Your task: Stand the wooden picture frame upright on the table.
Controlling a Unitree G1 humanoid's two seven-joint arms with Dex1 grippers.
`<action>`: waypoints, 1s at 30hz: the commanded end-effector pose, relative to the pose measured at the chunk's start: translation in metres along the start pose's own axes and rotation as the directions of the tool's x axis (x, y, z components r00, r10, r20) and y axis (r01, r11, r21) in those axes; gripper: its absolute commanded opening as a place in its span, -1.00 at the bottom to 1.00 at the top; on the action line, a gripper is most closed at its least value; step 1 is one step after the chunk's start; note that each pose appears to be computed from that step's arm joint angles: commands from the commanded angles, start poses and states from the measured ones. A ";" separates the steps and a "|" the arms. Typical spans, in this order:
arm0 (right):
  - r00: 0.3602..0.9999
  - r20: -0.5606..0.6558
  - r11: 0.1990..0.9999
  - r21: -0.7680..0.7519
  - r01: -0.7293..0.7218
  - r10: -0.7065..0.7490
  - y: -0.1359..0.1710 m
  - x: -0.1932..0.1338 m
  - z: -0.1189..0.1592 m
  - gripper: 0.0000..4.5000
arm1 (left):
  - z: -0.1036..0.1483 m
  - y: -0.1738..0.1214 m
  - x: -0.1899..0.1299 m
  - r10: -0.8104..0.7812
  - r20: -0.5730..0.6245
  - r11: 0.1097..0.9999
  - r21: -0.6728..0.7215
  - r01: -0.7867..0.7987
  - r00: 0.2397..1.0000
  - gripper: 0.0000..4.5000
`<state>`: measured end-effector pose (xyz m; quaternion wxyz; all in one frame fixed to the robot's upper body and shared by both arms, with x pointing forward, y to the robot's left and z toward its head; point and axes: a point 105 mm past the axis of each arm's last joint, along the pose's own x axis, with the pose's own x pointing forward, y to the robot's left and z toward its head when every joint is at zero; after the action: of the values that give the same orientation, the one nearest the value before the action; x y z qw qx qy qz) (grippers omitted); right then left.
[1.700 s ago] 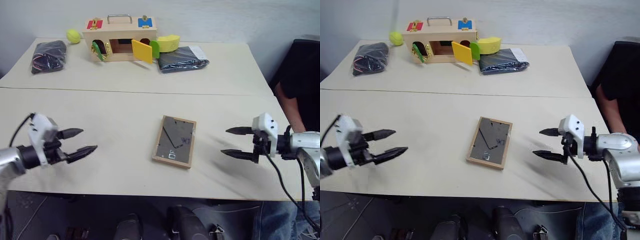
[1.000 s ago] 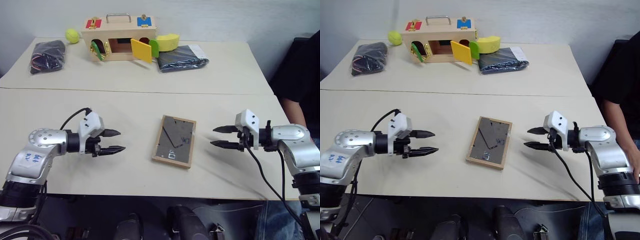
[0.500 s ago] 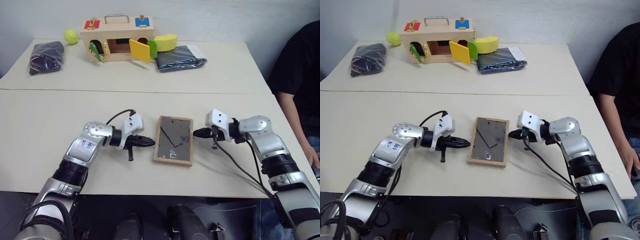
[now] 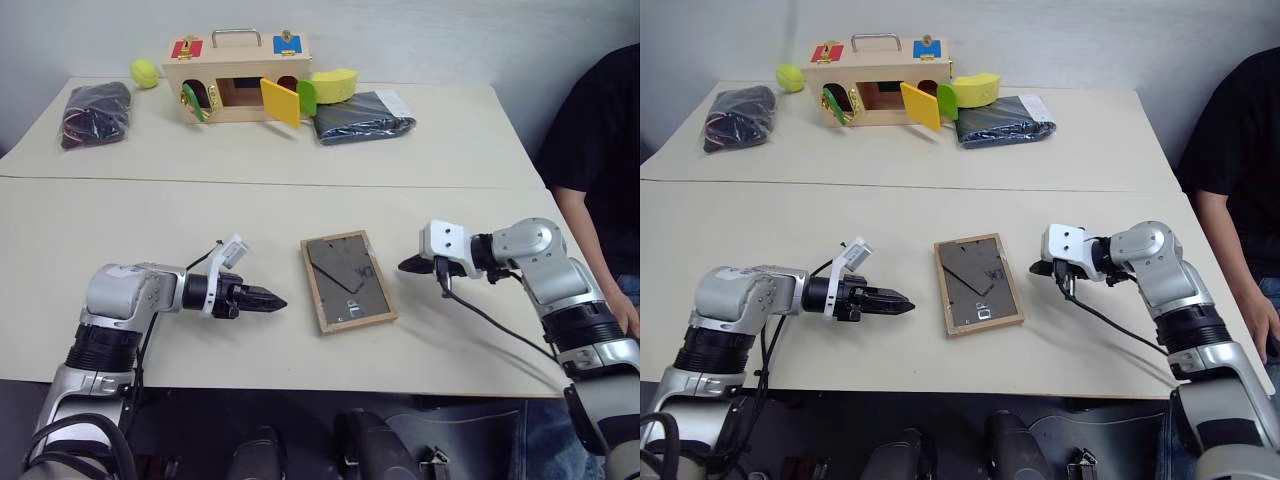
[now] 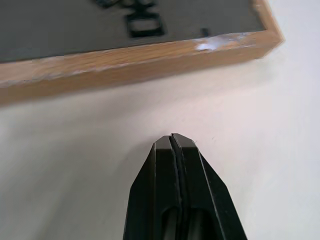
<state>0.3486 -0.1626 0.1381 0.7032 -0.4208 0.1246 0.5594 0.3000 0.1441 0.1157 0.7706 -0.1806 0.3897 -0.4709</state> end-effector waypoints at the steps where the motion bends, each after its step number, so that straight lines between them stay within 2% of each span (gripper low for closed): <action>1: 0.997 -0.002 0.993 -0.085 -0.076 0.076 0.015 0.001 0.010 -1.00 | -0.013 -0.002 0.006 -0.018 -0.002 0.986 -0.164 0.018 1.000 0.66; 3: 0.996 0.012 0.991 -0.099 -0.091 0.093 0.019 0.004 0.015 -1.00 | -0.017 -0.003 0.012 -0.009 -0.015 0.984 -0.176 0.006 1.000 0.92; 4: 0.995 0.018 0.989 -0.110 -0.097 0.100 0.021 0.009 0.018 -1.00 | -0.021 -0.002 0.018 0.009 -0.032 0.985 -0.172 -0.015 0.999 0.99; 9: 0.986 0.056 0.980 -0.133 -0.146 0.155 0.036 0.029 0.032 -1.00 | -0.027 -0.008 0.036 -0.002 -0.068 0.987 -0.160 -0.009 0.998 0.99; 16: 0.980 0.094 0.978 -0.133 -0.161 0.174 0.042 0.040 0.045 -1.00 | -0.022 -0.012 0.050 -0.014 -0.060 0.985 -0.172 0.004 0.998 0.99; 19: 0.983 0.094 0.981 -0.133 -0.144 0.157 0.040 0.041 0.045 -1.00 | -0.008 -0.020 0.052 -0.076 -0.007 0.980 -0.186 0.073 0.997 0.99; 22: 0.985 0.092 0.983 -0.127 -0.135 0.147 0.039 0.041 0.044 -1.00 | 0.002 -0.027 0.052 -0.114 0.013 0.977 -0.179 0.114 0.993 0.73; 27: 0.985 0.113 0.987 -0.117 -0.114 0.127 0.038 0.044 0.048 -1.00 | 0.007 -0.037 0.054 -0.174 0.002 0.971 -0.168 0.172 0.985 0.02; 30: 0.985 0.122 0.987 -0.119 -0.111 0.125 0.039 0.047 0.052 -1.00 | 0.011 -0.038 0.054 -0.176 0.010 0.970 -0.171 0.175 0.984 -0.32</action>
<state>0.3173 -0.1021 0.1148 0.6515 -0.4112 0.0973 0.6301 0.2992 0.0828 0.1205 0.7106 -0.2804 0.4143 -0.4947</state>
